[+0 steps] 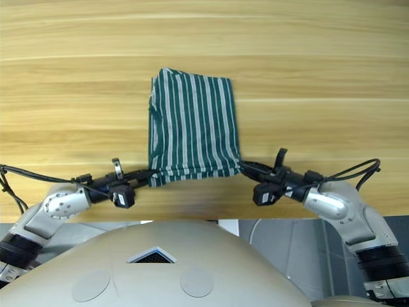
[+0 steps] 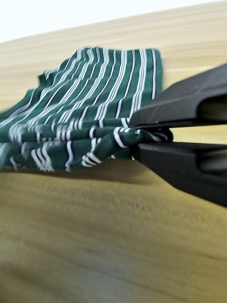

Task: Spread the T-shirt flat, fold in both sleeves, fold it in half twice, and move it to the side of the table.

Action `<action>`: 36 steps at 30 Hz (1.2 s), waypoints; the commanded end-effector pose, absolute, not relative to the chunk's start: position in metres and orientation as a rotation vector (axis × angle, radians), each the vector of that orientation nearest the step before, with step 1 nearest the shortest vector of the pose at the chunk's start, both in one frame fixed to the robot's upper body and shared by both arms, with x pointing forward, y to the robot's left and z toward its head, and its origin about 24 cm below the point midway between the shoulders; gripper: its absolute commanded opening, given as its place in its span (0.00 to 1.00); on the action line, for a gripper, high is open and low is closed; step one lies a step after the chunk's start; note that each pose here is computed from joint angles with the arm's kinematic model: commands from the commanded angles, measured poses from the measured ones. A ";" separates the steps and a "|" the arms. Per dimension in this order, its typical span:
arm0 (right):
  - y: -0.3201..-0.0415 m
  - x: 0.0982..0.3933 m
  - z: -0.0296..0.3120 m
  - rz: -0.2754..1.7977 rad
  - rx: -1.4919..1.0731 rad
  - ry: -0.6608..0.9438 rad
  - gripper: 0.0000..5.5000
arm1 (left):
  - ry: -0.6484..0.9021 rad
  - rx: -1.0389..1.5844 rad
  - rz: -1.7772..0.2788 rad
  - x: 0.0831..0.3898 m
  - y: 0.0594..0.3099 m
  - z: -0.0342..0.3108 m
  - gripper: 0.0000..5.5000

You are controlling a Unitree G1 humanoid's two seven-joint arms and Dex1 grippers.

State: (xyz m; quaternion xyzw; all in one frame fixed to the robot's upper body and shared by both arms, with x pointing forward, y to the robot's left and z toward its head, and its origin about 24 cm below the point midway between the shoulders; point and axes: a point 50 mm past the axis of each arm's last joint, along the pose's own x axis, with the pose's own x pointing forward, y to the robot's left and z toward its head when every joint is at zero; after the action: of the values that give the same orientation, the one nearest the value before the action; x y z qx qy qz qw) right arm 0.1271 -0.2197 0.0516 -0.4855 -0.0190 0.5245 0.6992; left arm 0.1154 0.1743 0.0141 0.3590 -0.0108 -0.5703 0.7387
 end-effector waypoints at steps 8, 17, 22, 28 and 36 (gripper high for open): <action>-0.214 0.160 0.075 0.969 -1.001 -0.184 0.04 | -0.066 0.746 -1.001 0.156 0.176 0.021 0.01; -0.200 0.191 0.075 0.842 -1.014 -0.258 0.04 | -0.130 0.749 -0.875 0.195 0.165 0.026 0.01; -0.199 0.220 0.067 0.746 -1.062 -0.248 0.04 | -0.179 0.768 -0.823 0.214 0.161 0.035 0.01; -0.196 0.252 0.058 0.659 -1.091 -0.216 0.04 | -0.157 0.778 -0.760 0.243 0.162 0.031 0.01; -0.187 0.276 0.048 0.612 -1.083 -0.202 0.04 | -0.143 0.774 -0.734 0.266 0.159 0.029 0.01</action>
State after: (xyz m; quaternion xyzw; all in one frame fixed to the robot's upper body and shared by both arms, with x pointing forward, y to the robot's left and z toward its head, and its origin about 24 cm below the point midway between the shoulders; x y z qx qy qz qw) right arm 0.2671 -0.1871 0.0475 -0.5001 -0.0964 0.2986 0.8071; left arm 0.2576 0.1575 0.0286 0.3634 -0.0721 -0.3593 0.8565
